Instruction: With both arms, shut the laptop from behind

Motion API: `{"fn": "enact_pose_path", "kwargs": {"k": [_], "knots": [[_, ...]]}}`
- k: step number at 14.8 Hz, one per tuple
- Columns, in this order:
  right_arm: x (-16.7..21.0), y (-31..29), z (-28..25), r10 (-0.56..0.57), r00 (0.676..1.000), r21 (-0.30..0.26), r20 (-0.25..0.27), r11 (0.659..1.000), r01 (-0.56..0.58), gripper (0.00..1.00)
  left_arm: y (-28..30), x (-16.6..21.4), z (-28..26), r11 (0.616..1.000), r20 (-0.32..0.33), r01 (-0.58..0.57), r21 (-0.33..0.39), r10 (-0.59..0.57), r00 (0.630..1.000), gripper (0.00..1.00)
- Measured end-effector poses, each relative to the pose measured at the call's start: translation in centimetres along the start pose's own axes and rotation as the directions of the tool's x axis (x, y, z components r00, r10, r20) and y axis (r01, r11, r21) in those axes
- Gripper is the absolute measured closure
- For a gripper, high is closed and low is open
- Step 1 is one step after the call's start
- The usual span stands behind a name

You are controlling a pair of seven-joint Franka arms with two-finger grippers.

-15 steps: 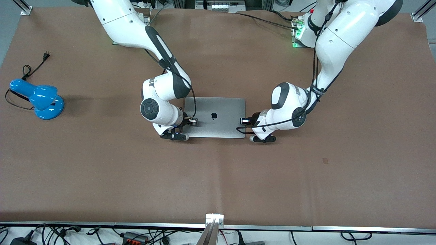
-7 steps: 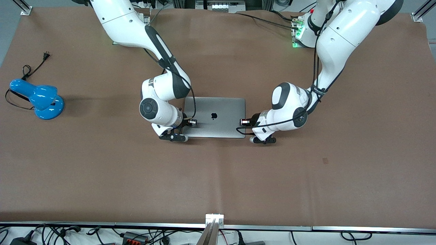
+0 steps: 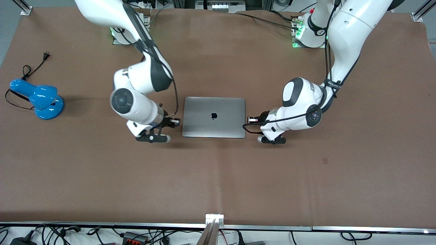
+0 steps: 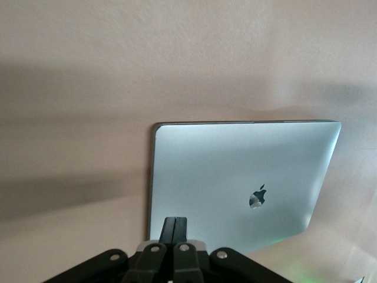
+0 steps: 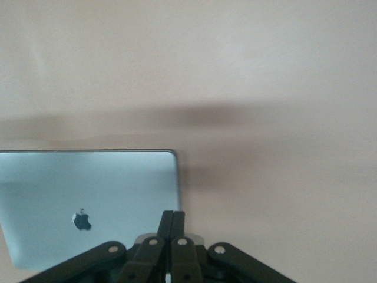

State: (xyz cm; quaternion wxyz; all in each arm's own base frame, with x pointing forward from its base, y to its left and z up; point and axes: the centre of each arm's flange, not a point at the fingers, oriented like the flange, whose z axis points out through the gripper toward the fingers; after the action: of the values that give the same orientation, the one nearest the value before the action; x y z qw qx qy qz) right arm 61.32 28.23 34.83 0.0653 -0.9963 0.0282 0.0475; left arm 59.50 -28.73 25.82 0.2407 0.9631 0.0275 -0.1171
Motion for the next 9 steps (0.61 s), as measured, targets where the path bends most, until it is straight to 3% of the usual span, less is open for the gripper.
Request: {"fn": "enact_pose_path", "kwargs": {"k": [5,9], "knots": [[0.8,5.6,-11.1,-0.026,0.999,-0.070,0.039,0.997,0.029,0.97,-1.6,-0.5,-5.1,0.998,0.034,-0.027,0.051,0.026,0.999,0.97],[1.9,9.9,-15.6,-0.011,1.000,-0.091,0.020,0.996,0.013,0.65,-3.7,-1.2,-10.7,0.996,0.053,-0.032,0.087,0.028,0.998,0.99]]}}
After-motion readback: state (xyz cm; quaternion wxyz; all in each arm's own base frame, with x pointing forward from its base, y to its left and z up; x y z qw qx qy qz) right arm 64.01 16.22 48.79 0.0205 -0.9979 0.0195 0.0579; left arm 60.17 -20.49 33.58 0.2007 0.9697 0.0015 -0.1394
